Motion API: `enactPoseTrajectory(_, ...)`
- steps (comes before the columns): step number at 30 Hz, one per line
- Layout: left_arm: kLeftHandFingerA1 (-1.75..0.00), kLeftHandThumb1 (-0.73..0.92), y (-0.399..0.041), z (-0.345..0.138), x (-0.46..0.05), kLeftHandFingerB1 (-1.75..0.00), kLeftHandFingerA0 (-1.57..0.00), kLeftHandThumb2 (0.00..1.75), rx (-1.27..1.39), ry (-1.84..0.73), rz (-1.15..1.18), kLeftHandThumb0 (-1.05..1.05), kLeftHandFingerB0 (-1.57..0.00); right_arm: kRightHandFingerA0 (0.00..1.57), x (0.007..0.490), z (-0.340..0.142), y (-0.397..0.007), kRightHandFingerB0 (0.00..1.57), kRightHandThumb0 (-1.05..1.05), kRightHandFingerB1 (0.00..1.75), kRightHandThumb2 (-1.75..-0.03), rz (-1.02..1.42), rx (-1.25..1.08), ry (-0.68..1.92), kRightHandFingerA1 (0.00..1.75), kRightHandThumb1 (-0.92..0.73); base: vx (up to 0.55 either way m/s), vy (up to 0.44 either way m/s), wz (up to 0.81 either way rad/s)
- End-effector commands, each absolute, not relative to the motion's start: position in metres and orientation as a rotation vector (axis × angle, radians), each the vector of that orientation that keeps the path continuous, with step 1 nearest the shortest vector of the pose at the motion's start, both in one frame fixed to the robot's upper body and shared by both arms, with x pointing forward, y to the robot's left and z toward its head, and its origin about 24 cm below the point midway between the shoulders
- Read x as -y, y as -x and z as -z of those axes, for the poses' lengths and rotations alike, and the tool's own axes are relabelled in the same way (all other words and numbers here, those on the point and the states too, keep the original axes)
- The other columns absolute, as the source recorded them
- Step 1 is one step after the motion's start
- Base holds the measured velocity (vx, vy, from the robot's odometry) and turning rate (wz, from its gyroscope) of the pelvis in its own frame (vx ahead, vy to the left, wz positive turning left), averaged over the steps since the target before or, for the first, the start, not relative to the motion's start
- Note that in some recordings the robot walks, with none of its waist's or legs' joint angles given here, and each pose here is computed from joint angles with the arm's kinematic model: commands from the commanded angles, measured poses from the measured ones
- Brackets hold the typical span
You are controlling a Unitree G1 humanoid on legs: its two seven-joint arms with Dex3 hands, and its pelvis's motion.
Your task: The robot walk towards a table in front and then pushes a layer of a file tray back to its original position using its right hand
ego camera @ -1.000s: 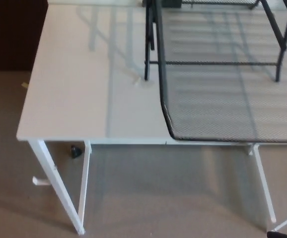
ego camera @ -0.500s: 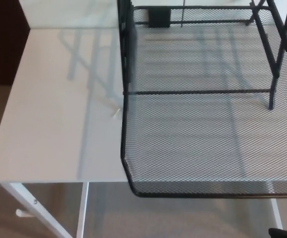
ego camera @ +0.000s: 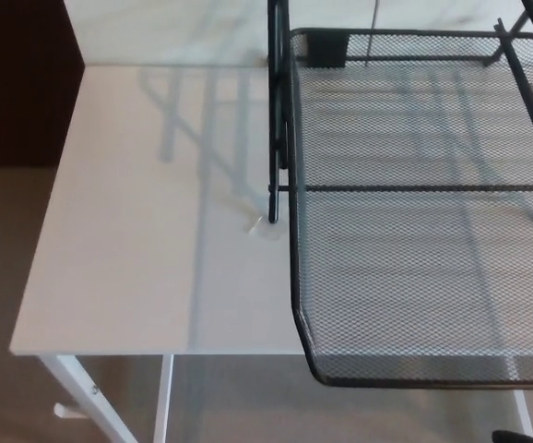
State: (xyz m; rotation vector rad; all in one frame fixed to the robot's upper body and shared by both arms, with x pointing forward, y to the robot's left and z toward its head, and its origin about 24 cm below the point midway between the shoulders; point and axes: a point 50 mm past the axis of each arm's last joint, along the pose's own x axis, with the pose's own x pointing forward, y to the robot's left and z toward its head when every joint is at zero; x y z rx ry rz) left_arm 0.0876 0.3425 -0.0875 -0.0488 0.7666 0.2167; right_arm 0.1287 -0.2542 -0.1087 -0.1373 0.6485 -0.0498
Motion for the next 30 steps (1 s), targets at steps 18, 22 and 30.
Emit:
enactPoseTrajectory(18,-0.56,0.44,-0.090,0.082,-0.348,-0.46,-0.55,0.65,-0.753,0.017,-0.208,-0.35,-0.37,0.55,0.234,0.084,-0.116,0.41,-0.44,0.50,-0.76,-0.035,-0.507,0.333,0.56,-0.46,0.00,-0.003,0.00)
enactPoseTrajectory(22,-0.56,0.43,-0.093,0.080,-0.347,-0.46,-0.53,0.65,-0.749,0.024,-0.205,-0.35,-0.36,0.60,0.227,0.069,-0.103,0.46,-0.36,0.39,-0.57,-0.048,-0.450,0.345,0.45,-0.57,0.00,0.000,0.00)
enactPoseTrajectory(30,-0.58,0.42,-0.096,0.079,-0.350,-0.45,-0.58,0.64,-0.748,0.039,-0.203,-0.32,-0.35,0.55,0.192,-0.006,-0.040,0.45,-0.50,0.51,-0.77,-0.166,-0.102,0.502,0.56,-0.45,0.00,0.000,0.00)
